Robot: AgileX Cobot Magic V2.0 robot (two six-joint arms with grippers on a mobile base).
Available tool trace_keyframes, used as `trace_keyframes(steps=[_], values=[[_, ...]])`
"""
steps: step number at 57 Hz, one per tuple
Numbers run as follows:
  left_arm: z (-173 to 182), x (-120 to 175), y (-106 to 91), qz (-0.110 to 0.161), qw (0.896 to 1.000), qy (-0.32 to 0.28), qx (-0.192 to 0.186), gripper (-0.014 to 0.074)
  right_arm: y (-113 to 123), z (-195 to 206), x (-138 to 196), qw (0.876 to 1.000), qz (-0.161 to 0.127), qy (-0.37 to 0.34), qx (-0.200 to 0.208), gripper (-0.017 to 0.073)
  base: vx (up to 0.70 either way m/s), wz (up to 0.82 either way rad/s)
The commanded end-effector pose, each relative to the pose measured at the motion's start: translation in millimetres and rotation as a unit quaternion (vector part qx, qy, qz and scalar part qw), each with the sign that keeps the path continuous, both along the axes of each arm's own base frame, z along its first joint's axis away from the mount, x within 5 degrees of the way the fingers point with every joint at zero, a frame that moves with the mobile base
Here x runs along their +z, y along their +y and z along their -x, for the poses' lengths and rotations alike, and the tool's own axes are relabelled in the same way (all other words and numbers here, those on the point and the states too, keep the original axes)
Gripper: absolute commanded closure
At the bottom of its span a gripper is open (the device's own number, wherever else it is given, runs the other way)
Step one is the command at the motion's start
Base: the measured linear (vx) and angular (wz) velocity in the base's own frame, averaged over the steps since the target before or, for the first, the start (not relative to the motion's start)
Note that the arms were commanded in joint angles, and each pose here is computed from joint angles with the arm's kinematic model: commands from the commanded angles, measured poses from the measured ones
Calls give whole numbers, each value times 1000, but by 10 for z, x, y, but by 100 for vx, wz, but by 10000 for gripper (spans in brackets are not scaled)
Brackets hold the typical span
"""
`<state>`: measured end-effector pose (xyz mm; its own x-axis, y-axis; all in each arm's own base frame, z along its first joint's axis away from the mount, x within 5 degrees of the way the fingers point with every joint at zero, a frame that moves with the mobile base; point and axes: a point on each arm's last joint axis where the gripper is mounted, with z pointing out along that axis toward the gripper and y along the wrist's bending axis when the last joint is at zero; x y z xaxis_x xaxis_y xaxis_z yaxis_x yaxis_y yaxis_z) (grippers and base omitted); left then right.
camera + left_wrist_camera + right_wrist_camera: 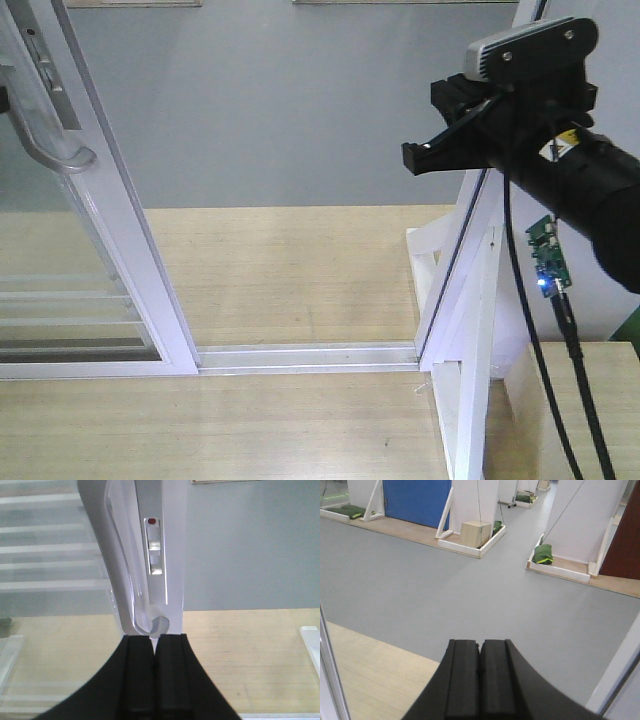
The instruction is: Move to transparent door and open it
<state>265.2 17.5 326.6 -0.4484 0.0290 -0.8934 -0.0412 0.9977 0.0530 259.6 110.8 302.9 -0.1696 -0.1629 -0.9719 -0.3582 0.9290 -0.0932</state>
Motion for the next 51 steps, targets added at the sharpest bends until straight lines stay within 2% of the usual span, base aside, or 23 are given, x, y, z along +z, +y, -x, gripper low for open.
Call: trace_keyframes(steps=[1, 12, 19, 36, 51], values=[[240, 156, -34, 13, 996, -83, 1, 600, -159, 104, 321, 999, -12, -43, -13, 566, 0, 0], [812, -116, -73, 25, 996, -88, 4, 600, -391, 407, 537, 998, 14, -56, -14, 564, 0, 0], [1176, -228, -109, 39, 994, -103, 3, 600, -479, 659, 410, 998, 16, -61, -16, 564, 0, 0], [1795, -306, -238, 53, 990, -117, -50, 600, -710, 1341, 21, 996, 4, -88, -19, 564, 0, 0], [1961, -372, -337, 58, 985, -123, -110, 600, -788, 1595, -218, 995, 0, -96, -16, 564, 0, 0]])
